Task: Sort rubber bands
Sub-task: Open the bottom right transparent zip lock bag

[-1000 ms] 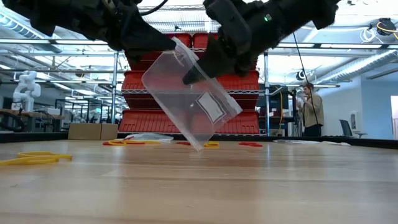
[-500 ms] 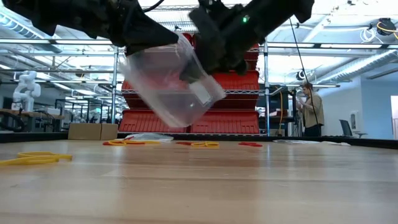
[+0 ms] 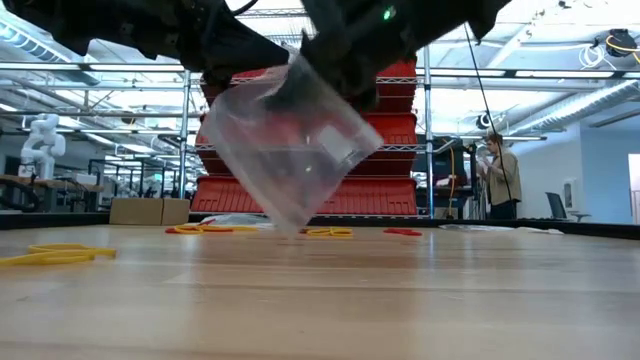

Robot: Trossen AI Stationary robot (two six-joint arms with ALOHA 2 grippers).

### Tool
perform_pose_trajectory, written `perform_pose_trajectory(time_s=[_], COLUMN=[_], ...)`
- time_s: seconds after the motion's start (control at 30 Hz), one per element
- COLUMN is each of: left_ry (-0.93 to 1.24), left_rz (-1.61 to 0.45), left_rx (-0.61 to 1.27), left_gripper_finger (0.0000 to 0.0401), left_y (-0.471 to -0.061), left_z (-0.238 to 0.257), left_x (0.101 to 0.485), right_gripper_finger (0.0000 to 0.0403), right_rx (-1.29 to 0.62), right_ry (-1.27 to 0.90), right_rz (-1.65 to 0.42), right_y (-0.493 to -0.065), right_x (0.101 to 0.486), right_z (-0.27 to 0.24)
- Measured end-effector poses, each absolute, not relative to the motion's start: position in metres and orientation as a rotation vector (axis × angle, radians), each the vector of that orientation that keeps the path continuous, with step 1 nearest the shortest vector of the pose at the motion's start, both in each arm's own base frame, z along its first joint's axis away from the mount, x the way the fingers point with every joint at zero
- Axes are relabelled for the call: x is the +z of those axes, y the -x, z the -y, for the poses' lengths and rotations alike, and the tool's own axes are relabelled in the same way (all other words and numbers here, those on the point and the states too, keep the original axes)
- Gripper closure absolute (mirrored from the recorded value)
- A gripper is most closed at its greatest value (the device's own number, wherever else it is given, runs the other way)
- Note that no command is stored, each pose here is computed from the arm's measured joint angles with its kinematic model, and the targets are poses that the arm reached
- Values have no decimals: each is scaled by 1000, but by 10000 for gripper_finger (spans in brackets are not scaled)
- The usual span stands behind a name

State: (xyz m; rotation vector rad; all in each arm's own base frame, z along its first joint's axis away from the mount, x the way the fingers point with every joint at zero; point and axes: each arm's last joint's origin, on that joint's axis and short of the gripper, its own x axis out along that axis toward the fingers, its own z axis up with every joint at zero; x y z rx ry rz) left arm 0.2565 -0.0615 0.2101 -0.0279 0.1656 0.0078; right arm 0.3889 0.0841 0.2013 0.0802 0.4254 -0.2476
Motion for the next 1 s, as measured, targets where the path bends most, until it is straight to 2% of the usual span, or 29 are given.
perform_pose_trajectory(time_s=[0.17, 0.37, 0.5, 0.63, 0.9, 1.0], left_ry=[26, 28, 30, 30, 29, 27], left_rz=[-162, -144, -136, -136, -137, -144], left_rx=[23, 20, 16, 20, 19, 20], left_gripper_finger=[401, 401, 401, 401, 401, 401], left_y=[-256, -255, -255, -255, -255, -255], left_z=[63, 66, 67, 67, 67, 67], left_x=[210, 212, 213, 213, 213, 212], right_gripper_finger=[402, 403, 387, 332, 182, 148], right_rx=[-277, -284, -278, -279, -286, -241], right_ry=[-88, -93, -132, -145, -176, -201], right_rz=[-409, -385, -376, -395, -402, -423], right_y=[-397, -400, -401, -401, -400, -398], right_x=[185, 183, 184, 182, 182, 185], right_z=[-85, -82, -78, -75, -76, -77])
